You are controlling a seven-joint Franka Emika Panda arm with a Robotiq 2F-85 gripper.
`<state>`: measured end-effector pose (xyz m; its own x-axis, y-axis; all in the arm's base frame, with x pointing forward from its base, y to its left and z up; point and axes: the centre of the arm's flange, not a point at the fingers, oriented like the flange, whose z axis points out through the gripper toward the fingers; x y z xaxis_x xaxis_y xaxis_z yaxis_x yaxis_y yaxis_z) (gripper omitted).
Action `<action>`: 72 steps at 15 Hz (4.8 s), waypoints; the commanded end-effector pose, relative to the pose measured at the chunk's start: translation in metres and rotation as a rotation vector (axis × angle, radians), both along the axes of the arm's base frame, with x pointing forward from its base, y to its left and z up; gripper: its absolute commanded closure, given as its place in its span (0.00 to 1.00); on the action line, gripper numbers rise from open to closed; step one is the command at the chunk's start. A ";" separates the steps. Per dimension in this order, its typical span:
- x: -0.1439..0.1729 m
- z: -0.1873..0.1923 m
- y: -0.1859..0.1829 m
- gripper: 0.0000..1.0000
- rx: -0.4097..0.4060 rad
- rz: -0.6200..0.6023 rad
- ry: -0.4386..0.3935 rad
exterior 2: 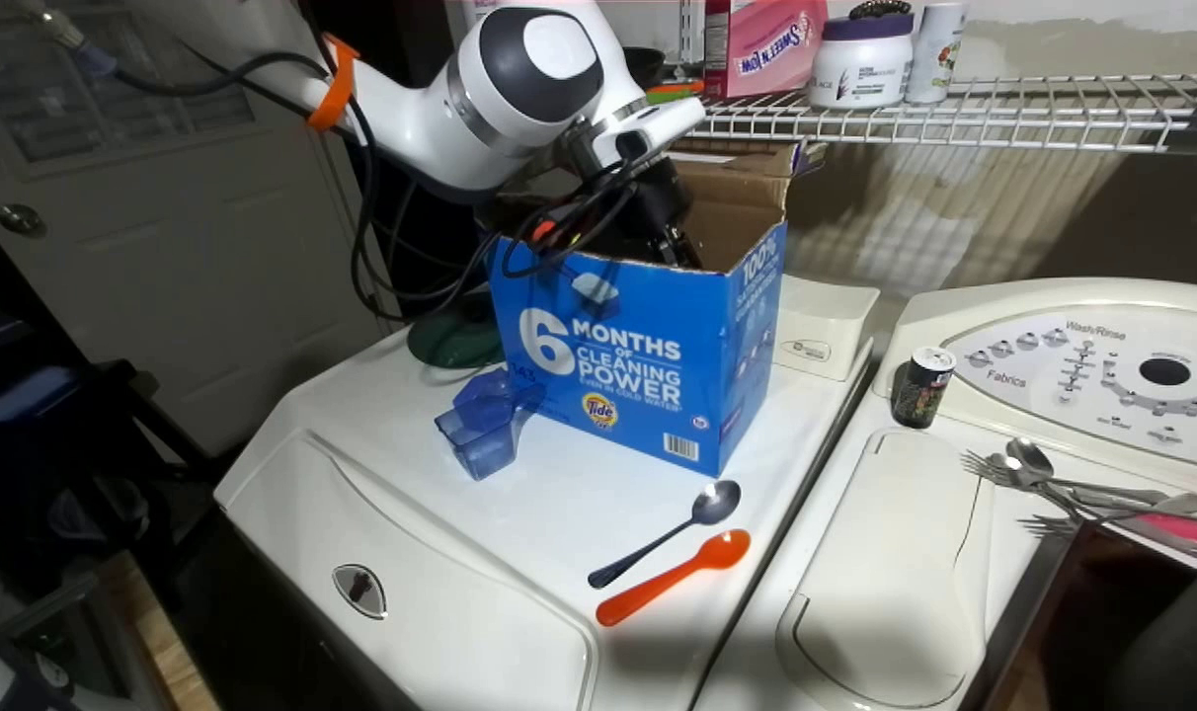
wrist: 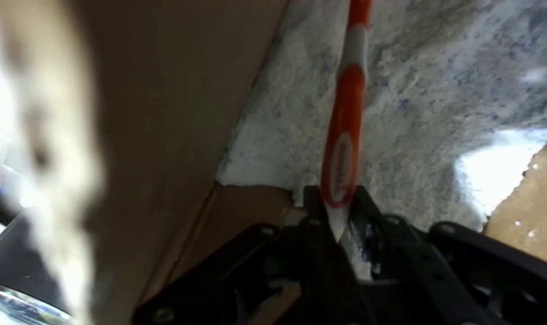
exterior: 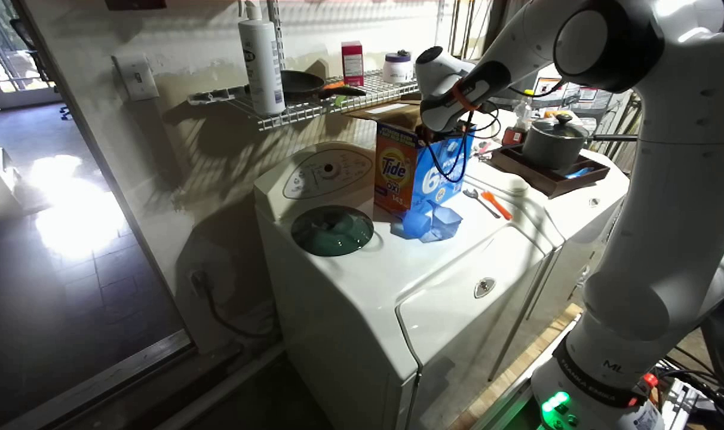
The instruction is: Use the pink and white spoon to some of the contents of the blue box into the blue cup on the right
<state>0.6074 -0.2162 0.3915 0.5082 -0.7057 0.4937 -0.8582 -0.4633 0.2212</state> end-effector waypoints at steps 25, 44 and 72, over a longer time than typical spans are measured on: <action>0.034 -0.058 0.012 0.95 0.124 -0.078 0.133; 0.030 -0.059 0.012 0.95 0.327 -0.125 0.150; 0.019 0.051 -0.053 0.95 0.350 -0.169 0.001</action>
<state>0.6233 -0.2632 0.4162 0.3713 -0.9050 0.2075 -0.9285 -0.3603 0.0898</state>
